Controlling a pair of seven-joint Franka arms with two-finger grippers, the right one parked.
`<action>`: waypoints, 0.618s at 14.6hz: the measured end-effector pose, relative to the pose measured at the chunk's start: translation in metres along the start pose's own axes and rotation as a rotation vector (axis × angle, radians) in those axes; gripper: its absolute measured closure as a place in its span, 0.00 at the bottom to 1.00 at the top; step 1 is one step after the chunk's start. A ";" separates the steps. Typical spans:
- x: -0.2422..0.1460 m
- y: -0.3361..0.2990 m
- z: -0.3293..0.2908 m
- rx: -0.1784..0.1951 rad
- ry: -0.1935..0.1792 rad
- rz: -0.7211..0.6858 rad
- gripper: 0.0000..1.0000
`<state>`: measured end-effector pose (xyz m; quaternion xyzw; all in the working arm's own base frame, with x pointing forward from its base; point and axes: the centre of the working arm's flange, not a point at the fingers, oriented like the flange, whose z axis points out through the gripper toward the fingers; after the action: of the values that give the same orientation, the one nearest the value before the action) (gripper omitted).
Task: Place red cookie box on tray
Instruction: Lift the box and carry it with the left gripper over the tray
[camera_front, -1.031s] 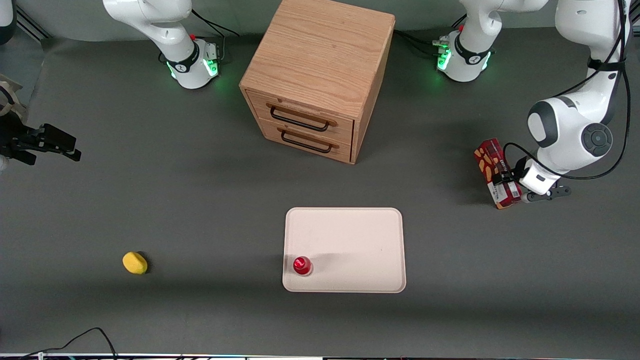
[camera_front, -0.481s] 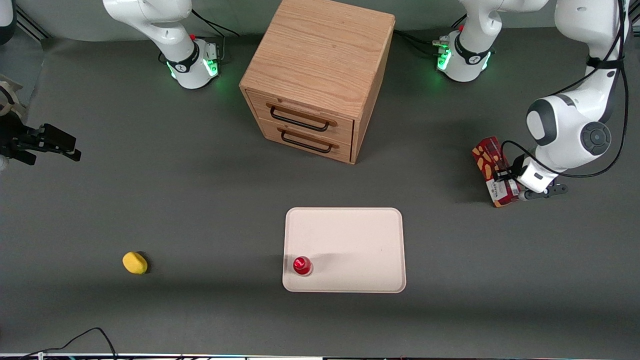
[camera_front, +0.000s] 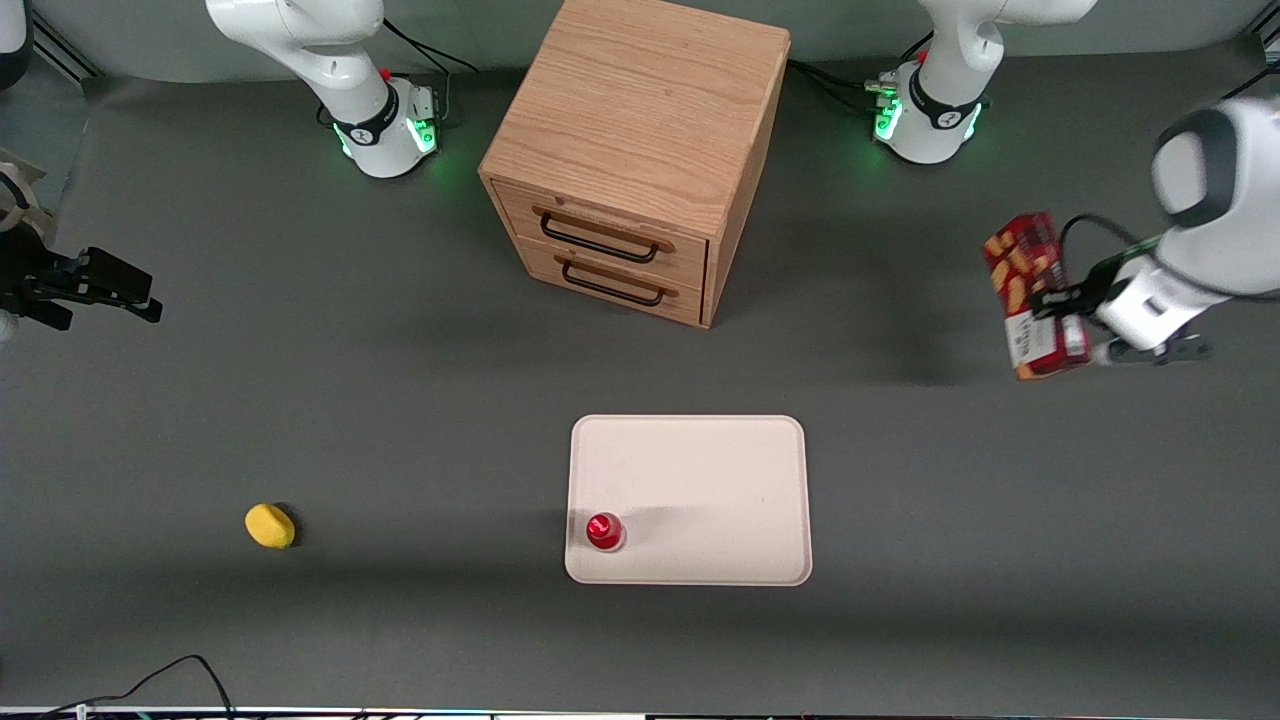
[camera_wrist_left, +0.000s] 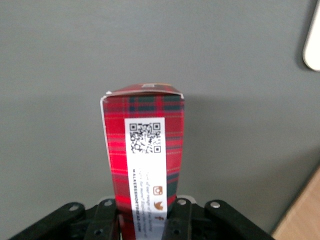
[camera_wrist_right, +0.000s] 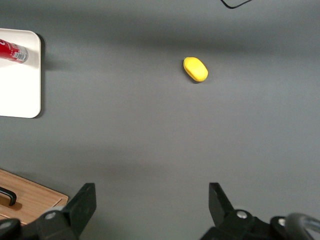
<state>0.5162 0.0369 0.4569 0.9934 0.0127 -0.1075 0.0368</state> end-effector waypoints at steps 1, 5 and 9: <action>-0.008 0.003 -0.038 0.020 -0.011 0.013 0.74; -0.034 0.042 -0.134 0.059 -0.002 0.058 0.74; -0.023 0.146 -0.134 0.070 0.016 -0.010 0.74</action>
<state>0.5269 -0.0984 0.6029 0.9949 0.0141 -0.1001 0.0013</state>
